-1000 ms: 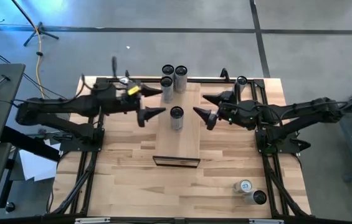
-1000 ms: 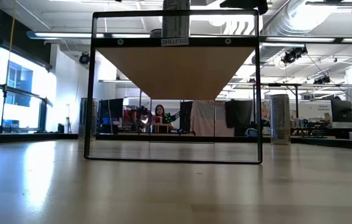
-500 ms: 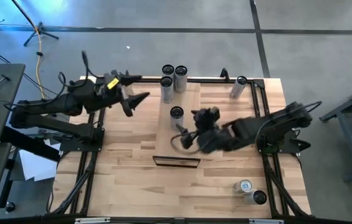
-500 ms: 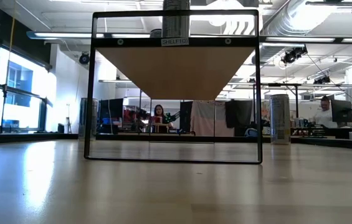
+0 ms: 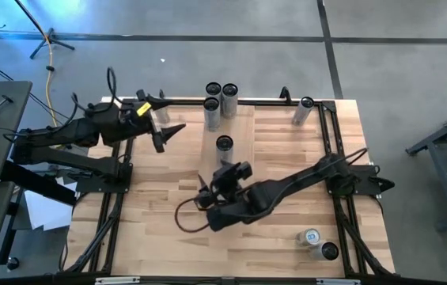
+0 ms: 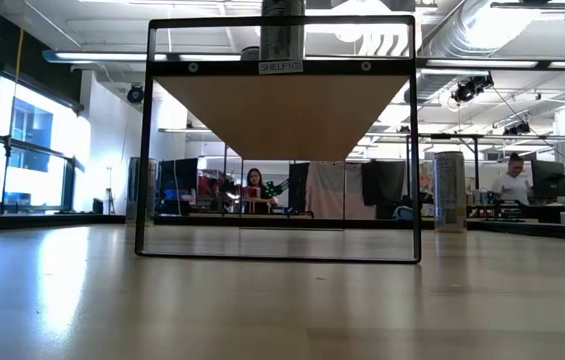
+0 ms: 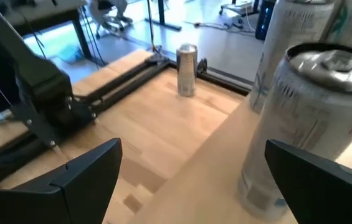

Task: Place canned beverage on shelf
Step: Put the white blue soda can on the shelf aligned with the white blue soda can

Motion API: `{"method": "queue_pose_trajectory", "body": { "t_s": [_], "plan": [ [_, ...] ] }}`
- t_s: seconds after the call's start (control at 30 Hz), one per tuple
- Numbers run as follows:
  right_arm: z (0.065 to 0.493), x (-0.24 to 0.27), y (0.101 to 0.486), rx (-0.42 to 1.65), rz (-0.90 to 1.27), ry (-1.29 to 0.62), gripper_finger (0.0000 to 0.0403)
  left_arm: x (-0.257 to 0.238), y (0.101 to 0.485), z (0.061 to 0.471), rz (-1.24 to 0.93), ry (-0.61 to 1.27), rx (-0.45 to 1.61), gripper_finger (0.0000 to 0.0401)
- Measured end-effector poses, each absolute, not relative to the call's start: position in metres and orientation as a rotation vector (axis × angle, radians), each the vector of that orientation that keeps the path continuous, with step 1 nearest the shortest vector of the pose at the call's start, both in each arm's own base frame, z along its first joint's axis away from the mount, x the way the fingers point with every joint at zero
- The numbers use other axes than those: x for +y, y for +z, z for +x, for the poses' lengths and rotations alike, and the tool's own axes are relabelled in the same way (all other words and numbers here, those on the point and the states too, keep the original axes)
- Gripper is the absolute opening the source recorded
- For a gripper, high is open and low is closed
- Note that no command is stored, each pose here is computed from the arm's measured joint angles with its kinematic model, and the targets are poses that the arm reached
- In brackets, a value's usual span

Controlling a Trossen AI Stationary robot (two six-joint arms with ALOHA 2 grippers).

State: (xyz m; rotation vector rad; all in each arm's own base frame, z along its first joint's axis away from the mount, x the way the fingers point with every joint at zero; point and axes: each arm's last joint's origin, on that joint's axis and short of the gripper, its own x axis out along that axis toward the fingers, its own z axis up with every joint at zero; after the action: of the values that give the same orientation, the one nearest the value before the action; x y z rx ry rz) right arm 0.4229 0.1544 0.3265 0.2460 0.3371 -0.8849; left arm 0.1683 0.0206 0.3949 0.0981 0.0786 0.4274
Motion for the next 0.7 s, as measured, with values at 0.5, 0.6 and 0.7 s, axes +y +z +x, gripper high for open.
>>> {"method": "queue_pose_trajectory", "body": {
  "t_s": [0.5,0.6,0.7],
  "plan": [
    [0.385,0.164,0.316,0.338,0.367,-1.065,0.0381,0.021,0.391,0.168,0.018,0.43,0.1,0.0356],
    [0.388,0.162,0.312,0.301,0.365,-1.072,0.0381,0.021,0.391,0.168,0.001,0.431,0.097,0.0356],
    [0.394,0.158,0.308,0.259,0.381,-1.082,0.0381,0.021,0.391,0.168,0.001,0.431,0.097,0.0356]
  ]
}}
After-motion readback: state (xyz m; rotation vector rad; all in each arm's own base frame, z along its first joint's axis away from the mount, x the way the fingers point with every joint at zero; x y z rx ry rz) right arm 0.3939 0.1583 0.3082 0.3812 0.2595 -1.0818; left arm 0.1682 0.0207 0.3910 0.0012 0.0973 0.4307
